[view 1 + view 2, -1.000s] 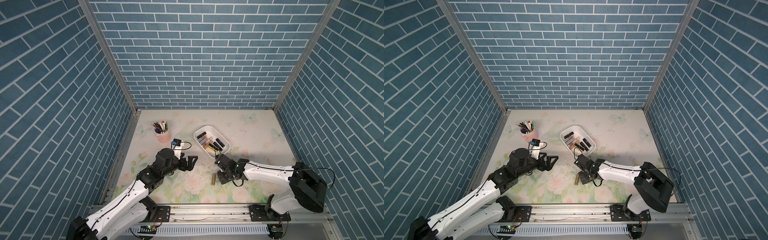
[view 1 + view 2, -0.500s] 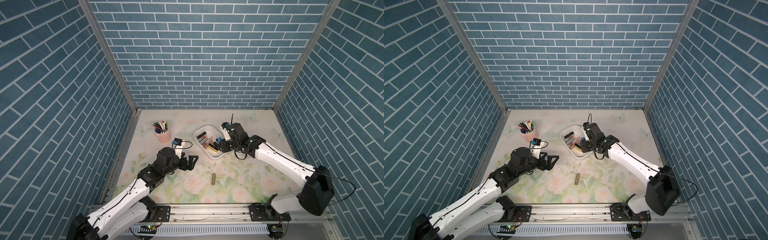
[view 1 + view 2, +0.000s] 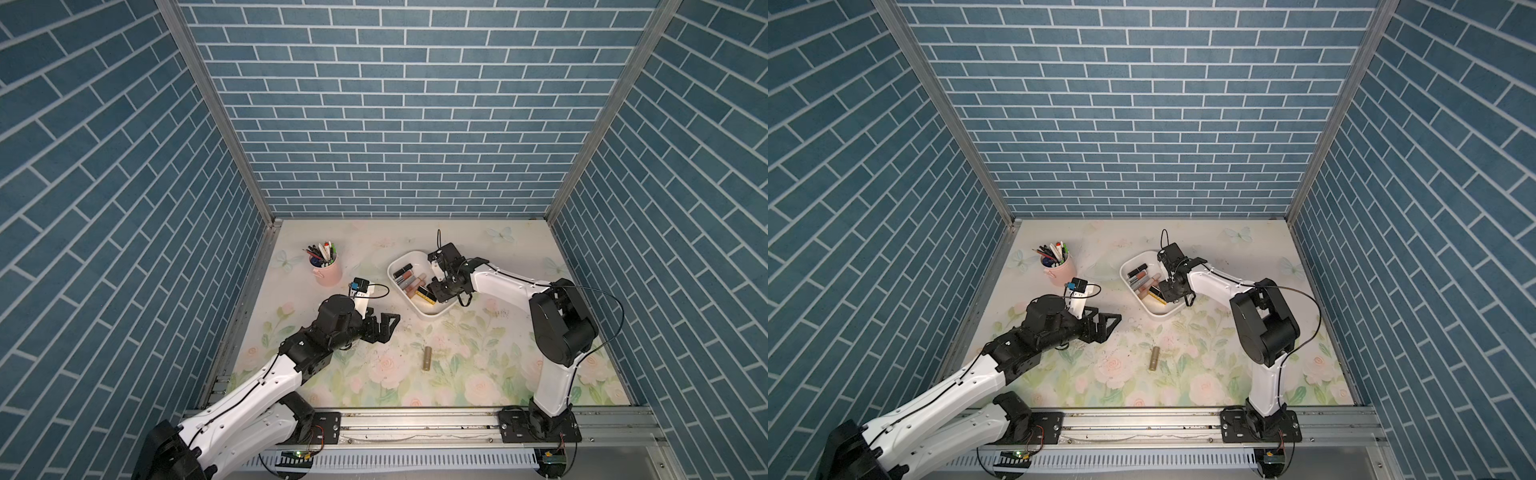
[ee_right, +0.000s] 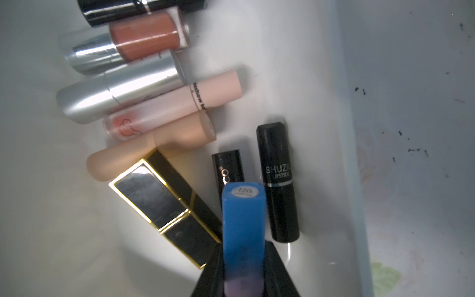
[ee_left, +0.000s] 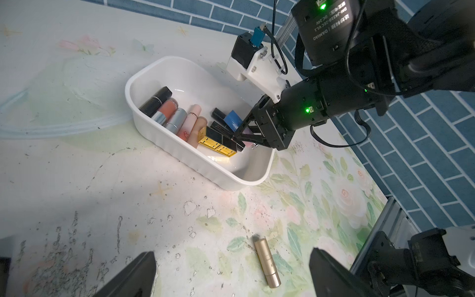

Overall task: Put the lipstick into the storage box
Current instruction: Place the lipstick in the storage box.

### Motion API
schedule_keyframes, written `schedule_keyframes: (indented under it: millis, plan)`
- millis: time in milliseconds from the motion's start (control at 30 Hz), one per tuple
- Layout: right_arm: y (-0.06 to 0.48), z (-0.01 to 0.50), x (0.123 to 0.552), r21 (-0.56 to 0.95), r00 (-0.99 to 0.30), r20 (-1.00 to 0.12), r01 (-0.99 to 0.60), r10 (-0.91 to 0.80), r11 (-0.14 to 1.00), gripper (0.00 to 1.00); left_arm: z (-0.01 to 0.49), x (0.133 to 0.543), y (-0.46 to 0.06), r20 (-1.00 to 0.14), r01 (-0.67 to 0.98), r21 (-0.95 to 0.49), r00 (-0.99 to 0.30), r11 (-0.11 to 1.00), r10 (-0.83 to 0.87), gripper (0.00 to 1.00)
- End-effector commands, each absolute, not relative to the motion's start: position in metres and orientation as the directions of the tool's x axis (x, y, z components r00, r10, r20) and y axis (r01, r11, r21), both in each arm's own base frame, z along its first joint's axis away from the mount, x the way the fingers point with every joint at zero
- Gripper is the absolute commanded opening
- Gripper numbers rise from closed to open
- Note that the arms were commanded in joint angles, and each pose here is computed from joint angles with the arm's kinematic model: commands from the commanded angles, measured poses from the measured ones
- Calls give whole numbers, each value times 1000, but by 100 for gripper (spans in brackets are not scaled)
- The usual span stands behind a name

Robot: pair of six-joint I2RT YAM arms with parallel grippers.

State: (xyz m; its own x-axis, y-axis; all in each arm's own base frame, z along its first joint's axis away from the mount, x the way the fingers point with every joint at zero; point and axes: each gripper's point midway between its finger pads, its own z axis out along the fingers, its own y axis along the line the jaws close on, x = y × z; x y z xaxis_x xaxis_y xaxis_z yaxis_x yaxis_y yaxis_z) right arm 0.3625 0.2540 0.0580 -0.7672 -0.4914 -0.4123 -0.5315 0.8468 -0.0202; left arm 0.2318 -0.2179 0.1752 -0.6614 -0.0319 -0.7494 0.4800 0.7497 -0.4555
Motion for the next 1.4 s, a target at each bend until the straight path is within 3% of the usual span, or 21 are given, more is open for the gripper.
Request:
schedule_keyframes:
  millis: [0, 600, 800, 1033, 1367]
  plan:
    - [256, 65, 374, -55, -737, -432, -553, -519, 831, 21, 182, 232, -222, -761, 497, -453, -648, 740, -30, 100]
    - [257, 60, 375, -37, -743, -425, -556, -517, 830, 37, 178, 234, -220, -758, 483, -449, -652, 752, -34, 100]
    - [261, 113, 372, 23, -728, -529, -526, -437, 850, 41, 182, 236, -218, -767, 476, -449, -639, 756, -53, 100]
    - [274, 164, 322, 225, -735, -604, -527, -307, 820, 54, 193, 242, -218, -783, 467, -468, -613, 750, -108, 100]
    - [286, 125, 219, 284, -807, -485, -510, -337, 812, 70, 207, 244, -206, -801, 432, -488, -567, 758, -192, 100]
